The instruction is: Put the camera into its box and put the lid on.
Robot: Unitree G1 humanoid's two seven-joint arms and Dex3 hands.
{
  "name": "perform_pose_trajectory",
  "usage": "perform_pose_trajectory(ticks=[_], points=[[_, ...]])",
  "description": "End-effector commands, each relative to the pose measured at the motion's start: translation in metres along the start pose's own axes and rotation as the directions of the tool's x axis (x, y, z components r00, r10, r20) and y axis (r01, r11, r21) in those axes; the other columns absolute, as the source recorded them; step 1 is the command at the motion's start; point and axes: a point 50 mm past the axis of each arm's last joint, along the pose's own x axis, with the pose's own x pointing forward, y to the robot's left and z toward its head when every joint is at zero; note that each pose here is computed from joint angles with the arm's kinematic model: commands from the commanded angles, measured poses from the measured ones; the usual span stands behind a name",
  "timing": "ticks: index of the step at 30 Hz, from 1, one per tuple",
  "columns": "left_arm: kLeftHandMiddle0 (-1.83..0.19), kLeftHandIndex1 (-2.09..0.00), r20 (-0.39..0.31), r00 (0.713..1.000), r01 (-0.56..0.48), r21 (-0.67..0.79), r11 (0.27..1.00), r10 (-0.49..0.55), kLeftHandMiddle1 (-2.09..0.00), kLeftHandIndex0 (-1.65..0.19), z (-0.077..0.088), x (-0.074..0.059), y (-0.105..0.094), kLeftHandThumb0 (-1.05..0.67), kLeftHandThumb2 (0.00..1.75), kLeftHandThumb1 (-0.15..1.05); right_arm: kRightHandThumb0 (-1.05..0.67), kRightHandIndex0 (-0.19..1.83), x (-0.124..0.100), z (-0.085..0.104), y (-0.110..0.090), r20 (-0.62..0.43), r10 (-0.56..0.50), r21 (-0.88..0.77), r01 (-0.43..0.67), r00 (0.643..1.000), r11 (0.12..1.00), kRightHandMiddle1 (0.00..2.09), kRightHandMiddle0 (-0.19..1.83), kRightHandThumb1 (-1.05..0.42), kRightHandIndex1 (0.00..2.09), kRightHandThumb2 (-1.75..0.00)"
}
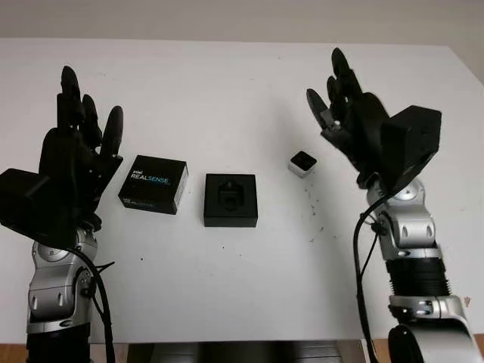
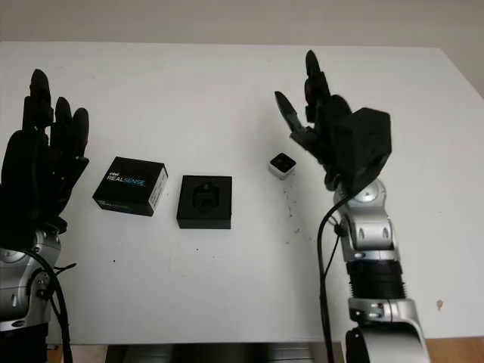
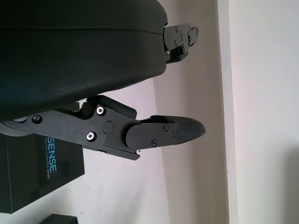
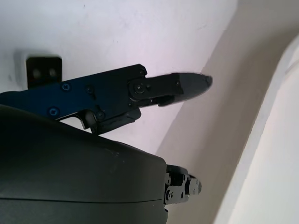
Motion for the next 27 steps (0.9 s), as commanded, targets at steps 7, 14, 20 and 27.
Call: perform_pose_trajectory(ticks=[7, 14, 20, 27], points=[[0.14, -0.05, 0.024, 1.000, -0.001, 0.006, 1.000, 0.001, -0.06, 0.17, 0.005, 0.000, -0.001, -0.47, 0.43, 1.05, -0.60, 0.39, 0.028, 0.040, -0.024, 0.048, 0.147, -0.488, -0.105, 0.988, 0.866, 0.92, 0.12, -0.89, 0.50, -0.05], [0.13, -0.05, 0.030, 1.000, 0.002, 0.009, 1.000, -0.002, -0.06, 0.17, 0.005, 0.000, -0.002, -0.45, 0.43, 1.05, -0.59, 0.01, 0.038, 0.039, -0.022, 0.068, 0.253, -0.671, -0.143, 0.965, 0.728, 0.95, 0.19, -0.84, 1.50, -0.06], [0.13, -0.05, 0.033, 0.999, 0.000, 0.016, 1.000, -0.001, -0.05, 0.17, 0.005, 0.000, -0.001, -0.46, 0.42, 1.05, -0.58, 0.16, 0.041, 0.038, -0.022, -0.026, 0.362, -0.842, -0.216, 0.932, 0.494, 0.56, 0.26, -0.84, 0.81, -0.06], [0.12, -0.05, 0.030, 1.000, -0.009, 0.020, 1.000, 0.009, -0.06, 0.16, 0.005, -0.001, 0.001, -0.46, 0.40, 1.05, -0.45, 0.30, 0.039, 0.038, -0.015, -0.117, 0.438, -0.913, -0.269, 0.891, 0.305, 0.24, 0.34, -0.79, 0.31, -0.05]])
